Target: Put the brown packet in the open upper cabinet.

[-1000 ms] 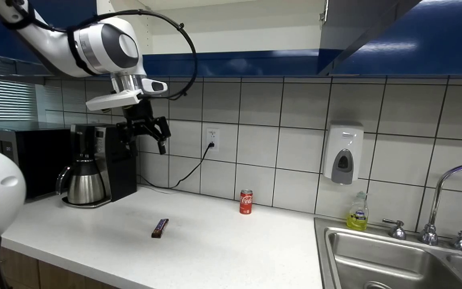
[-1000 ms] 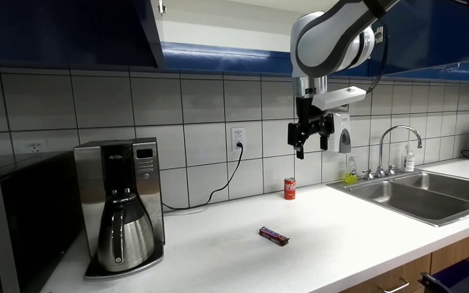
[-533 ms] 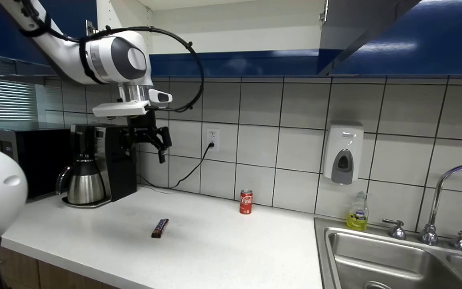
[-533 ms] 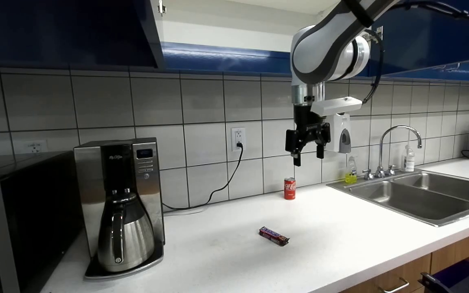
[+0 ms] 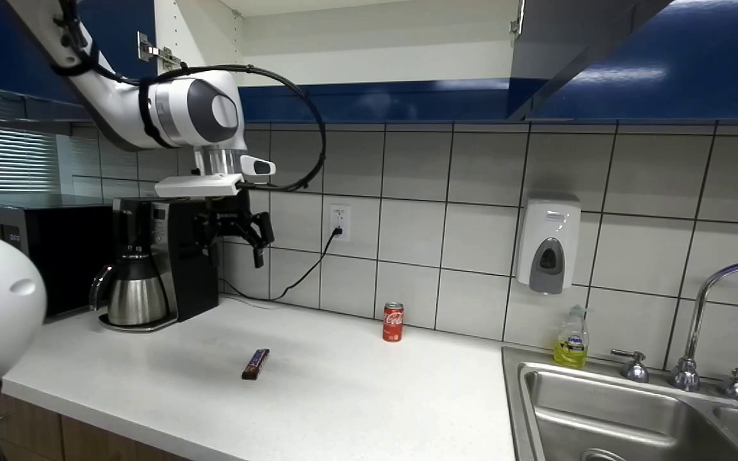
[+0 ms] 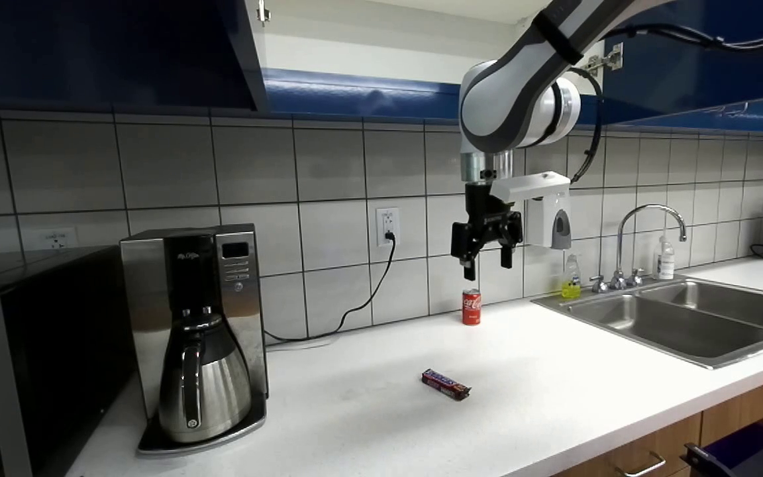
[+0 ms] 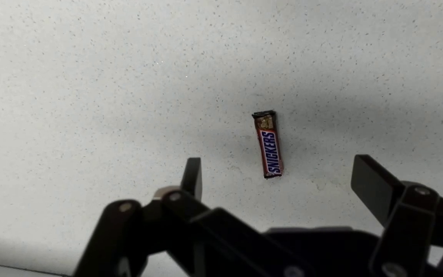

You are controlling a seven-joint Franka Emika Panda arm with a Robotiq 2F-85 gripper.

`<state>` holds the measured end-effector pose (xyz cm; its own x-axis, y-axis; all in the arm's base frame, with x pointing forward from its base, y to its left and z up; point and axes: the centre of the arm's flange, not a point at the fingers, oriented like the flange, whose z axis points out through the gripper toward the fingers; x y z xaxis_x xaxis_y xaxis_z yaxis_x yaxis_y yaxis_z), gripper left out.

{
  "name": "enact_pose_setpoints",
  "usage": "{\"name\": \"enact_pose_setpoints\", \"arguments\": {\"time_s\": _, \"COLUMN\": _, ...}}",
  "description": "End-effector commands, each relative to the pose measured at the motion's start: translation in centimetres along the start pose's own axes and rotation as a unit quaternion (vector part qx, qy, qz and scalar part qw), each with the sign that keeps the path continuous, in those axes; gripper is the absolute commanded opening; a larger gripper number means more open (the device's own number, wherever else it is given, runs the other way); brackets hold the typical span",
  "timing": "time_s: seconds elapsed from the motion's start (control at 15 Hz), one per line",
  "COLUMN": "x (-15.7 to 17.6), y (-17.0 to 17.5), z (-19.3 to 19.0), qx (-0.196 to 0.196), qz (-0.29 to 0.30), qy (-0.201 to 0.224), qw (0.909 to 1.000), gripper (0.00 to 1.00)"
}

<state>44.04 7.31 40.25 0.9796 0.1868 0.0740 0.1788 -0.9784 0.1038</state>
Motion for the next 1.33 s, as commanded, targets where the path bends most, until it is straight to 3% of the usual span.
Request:
{"name": "enact_pose_setpoints", "arguments": {"time_s": 0.0, "x": 2.1, "y": -1.1, "z": 1.4, "qx": -0.008, "qz": -0.001, "qy": -0.004, "qw": 1.0000, "gripper": 1.00}}
{"name": "enact_pose_setpoints", "arguments": {"time_s": 0.07, "x": 0.6, "y": -0.4, "z": 0.9, "qx": 0.001, "qz": -0.004, "qy": -0.005, "qw": 1.0000, "gripper": 1.00}}
{"name": "enact_pose_setpoints", "arguments": {"time_s": 0.67, "x": 0.8, "y": -0.5, "z": 1.4, "qx": 0.001, "qz": -0.004, "qy": -0.010, "qw": 0.9999, "gripper": 1.00}}
{"name": "enact_pose_setpoints", "arguments": {"time_s": 1.27, "x": 3.6, "y": -0.8, "z": 6.4, "qx": 0.014, "qz": -0.010, "qy": -0.028, "qw": 0.9995, "gripper": 1.00}}
